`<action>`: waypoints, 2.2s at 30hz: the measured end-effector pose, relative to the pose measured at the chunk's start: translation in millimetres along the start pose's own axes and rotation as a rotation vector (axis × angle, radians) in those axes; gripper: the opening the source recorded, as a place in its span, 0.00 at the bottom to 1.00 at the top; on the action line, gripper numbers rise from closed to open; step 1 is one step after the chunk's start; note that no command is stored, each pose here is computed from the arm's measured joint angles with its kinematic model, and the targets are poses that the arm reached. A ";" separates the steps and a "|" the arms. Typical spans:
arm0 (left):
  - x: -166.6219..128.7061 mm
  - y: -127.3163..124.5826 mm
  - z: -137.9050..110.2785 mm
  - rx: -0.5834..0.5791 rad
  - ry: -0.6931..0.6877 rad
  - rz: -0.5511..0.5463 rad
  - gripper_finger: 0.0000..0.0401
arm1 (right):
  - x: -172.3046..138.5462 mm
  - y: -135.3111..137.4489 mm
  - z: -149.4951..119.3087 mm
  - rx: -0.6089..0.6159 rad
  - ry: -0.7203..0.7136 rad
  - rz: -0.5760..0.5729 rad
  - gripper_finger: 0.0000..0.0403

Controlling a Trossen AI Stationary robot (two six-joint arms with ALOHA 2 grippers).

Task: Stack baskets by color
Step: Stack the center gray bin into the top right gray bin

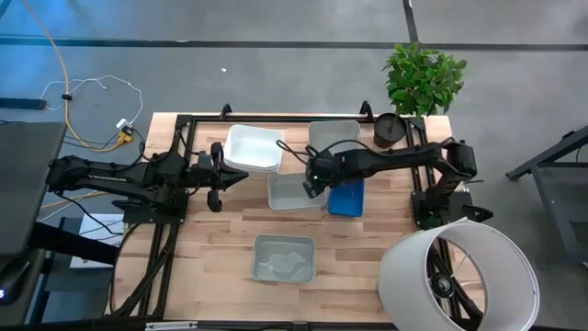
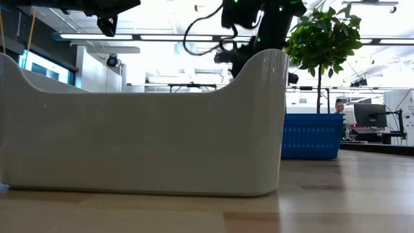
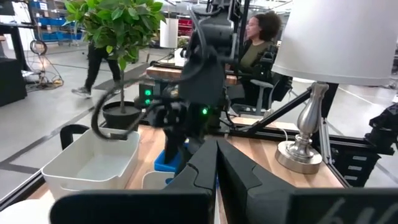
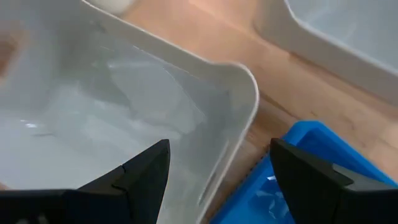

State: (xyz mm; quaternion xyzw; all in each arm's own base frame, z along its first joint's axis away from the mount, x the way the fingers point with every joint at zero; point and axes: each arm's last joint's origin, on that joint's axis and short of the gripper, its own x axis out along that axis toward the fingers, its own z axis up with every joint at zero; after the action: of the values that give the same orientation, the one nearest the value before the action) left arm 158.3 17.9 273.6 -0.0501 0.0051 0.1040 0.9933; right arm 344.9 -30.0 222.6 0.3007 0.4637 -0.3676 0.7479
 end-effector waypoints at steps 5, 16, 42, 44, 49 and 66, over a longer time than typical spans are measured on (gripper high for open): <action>0.0 0.0 0.0 0.000 0.000 0.000 0.00 | 19.8 2.0 -5.0 0.030 0.021 -0.026 0.65; 0.0 0.0 0.0 -0.001 0.000 -0.001 0.00 | 27.4 5.7 -3.8 0.038 -0.008 -0.024 0.55; 0.0 0.0 0.0 -0.030 0.000 0.001 0.00 | -28.8 -13.9 11.3 -0.120 -0.116 0.034 0.00; 0.0 0.0 0.0 -0.036 0.000 0.002 0.00 | -42.7 -21.9 14.4 -0.118 -0.154 0.022 0.00; 0.0 0.1 0.0 -0.037 -0.001 0.003 0.00 | -63.3 -52.8 6.5 -0.064 -0.231 0.051 0.00; 0.0 1.2 0.2 -0.054 -0.005 0.033 0.00 | -128.7 -136.1 3.1 0.179 -0.679 0.052 0.00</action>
State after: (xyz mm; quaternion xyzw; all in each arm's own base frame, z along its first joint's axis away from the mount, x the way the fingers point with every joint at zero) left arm 158.1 19.1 273.7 -0.0764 0.0005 0.1207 0.9897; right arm 195.1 -72.3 326.7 0.2373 0.1469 -0.4666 0.8393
